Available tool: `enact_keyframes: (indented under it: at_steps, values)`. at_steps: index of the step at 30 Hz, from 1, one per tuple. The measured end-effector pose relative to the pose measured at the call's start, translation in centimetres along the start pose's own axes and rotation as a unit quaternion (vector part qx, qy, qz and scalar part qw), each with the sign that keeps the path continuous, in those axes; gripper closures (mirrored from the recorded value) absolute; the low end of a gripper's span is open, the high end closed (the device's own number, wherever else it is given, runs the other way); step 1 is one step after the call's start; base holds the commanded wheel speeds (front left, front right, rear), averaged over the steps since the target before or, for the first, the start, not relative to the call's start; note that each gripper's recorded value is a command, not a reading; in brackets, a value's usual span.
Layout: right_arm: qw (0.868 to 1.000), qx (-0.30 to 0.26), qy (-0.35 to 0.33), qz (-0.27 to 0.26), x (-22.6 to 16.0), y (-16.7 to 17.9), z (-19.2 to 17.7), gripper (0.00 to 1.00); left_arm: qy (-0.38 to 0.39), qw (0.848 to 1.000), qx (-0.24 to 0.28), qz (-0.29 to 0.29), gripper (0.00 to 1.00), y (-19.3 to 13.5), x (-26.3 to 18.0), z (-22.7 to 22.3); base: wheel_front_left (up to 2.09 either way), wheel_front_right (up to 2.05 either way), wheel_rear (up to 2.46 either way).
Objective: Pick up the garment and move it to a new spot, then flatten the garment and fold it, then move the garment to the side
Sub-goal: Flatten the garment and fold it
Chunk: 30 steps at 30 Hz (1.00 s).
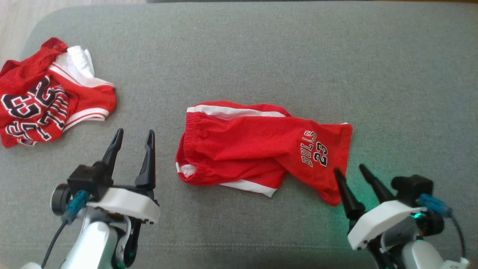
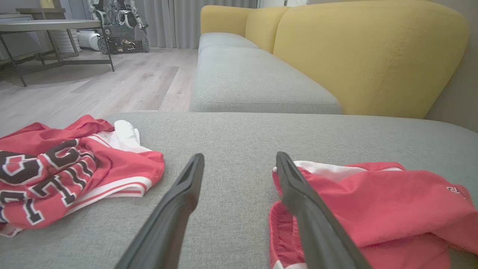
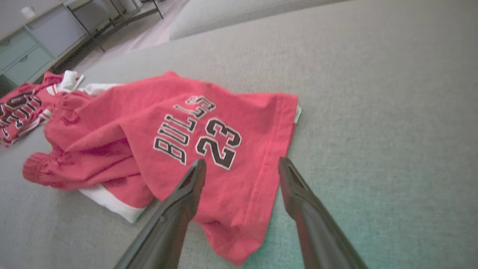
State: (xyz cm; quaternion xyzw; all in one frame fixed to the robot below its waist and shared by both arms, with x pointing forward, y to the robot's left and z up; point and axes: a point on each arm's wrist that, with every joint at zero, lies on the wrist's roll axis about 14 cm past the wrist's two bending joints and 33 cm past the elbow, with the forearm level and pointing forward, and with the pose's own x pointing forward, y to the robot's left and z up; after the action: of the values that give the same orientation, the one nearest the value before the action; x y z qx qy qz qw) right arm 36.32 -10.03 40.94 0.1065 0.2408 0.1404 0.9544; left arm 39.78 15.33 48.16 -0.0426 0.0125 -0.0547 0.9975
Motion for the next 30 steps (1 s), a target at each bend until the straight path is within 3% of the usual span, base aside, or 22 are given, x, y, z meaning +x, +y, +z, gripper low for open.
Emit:
enact_keyframes:
  at_steps: [13, 30]
  values:
    - [0.986, -0.043, -0.16, -0.02, -1.9, -0.7, 8.1, 0.0, -0.003, 1.0, 0.009, 0.012, 0.0, 0.5, -2.2, 1.0, 0.0, 0.0, 0.0]
    - [0.985, -0.06, -0.161, -0.031, -2.9, -1.0, 8.2, 0.0, 0.004, 1.0, 0.009, 0.008, 0.0, 0.0, -3.5, 0.9, 0.0, 0.0, 0.0]
